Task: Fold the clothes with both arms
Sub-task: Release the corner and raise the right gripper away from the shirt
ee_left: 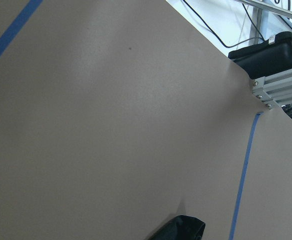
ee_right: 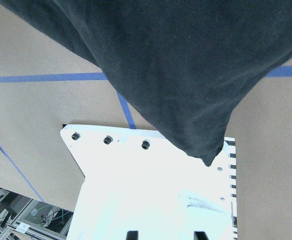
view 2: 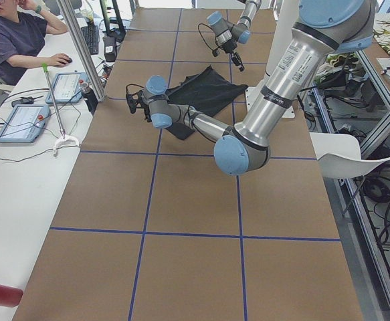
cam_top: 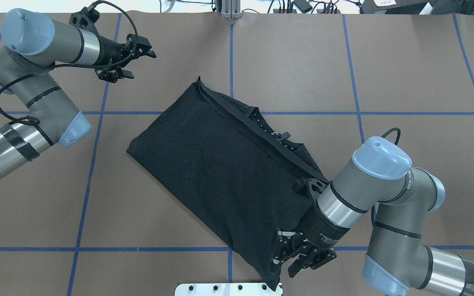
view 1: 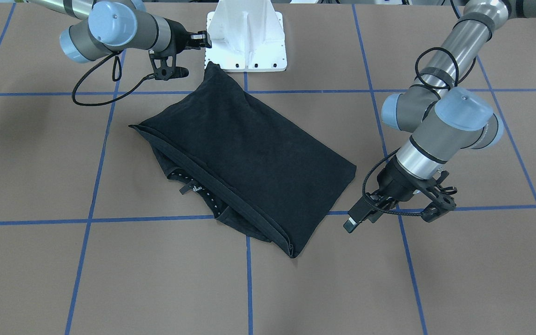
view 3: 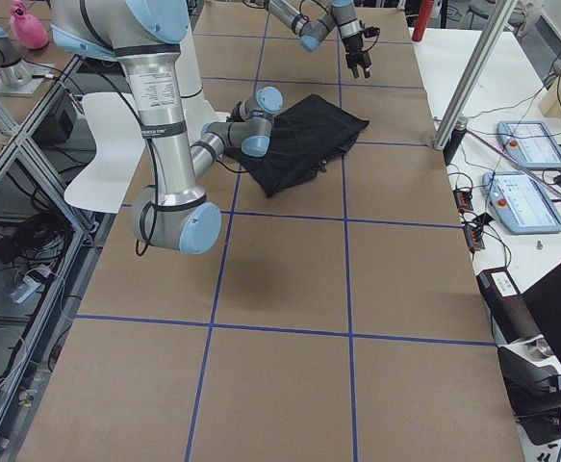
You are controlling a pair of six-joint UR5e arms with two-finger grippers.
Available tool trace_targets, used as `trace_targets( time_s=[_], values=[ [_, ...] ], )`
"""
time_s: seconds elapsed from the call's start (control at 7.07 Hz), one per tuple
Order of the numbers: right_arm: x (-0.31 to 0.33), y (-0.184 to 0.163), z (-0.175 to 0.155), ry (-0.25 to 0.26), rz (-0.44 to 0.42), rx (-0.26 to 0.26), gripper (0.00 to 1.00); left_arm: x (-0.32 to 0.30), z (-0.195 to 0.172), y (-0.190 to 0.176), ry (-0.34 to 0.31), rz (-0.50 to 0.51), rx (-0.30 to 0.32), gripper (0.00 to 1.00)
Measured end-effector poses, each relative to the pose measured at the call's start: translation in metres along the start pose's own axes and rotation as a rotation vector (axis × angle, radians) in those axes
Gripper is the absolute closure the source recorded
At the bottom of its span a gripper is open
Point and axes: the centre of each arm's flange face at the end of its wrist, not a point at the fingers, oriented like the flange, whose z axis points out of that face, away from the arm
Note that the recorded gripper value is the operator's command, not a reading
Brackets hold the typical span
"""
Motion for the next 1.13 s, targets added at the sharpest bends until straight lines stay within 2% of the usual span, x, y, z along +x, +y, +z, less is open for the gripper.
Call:
trace_targets(
  time_s=[0.28,0.57,0.85,1.13],
  values=[
    [-0.003,-0.007,-0.02,-0.021,0.008,0.039,0.0,0.001,0.0,0.0,0.001,0.001,-0.004,0.0],
    [-0.004,-0.025,-0.059,-0.053,0.018,0.11,0.0,0.002,-0.005,0.003,0.009,0.005,-0.007,0.0],
    [0.0,-0.047,-0.099,-0.083,0.04,0.207,0.0,-0.003,-0.017,0.007,0.02,0.01,-0.009,0.0],
    [0.004,-0.066,-0.138,-0.113,0.052,0.326,0.0,-0.003,-0.027,0.013,0.033,0.016,-0.015,0.0]
  ],
)
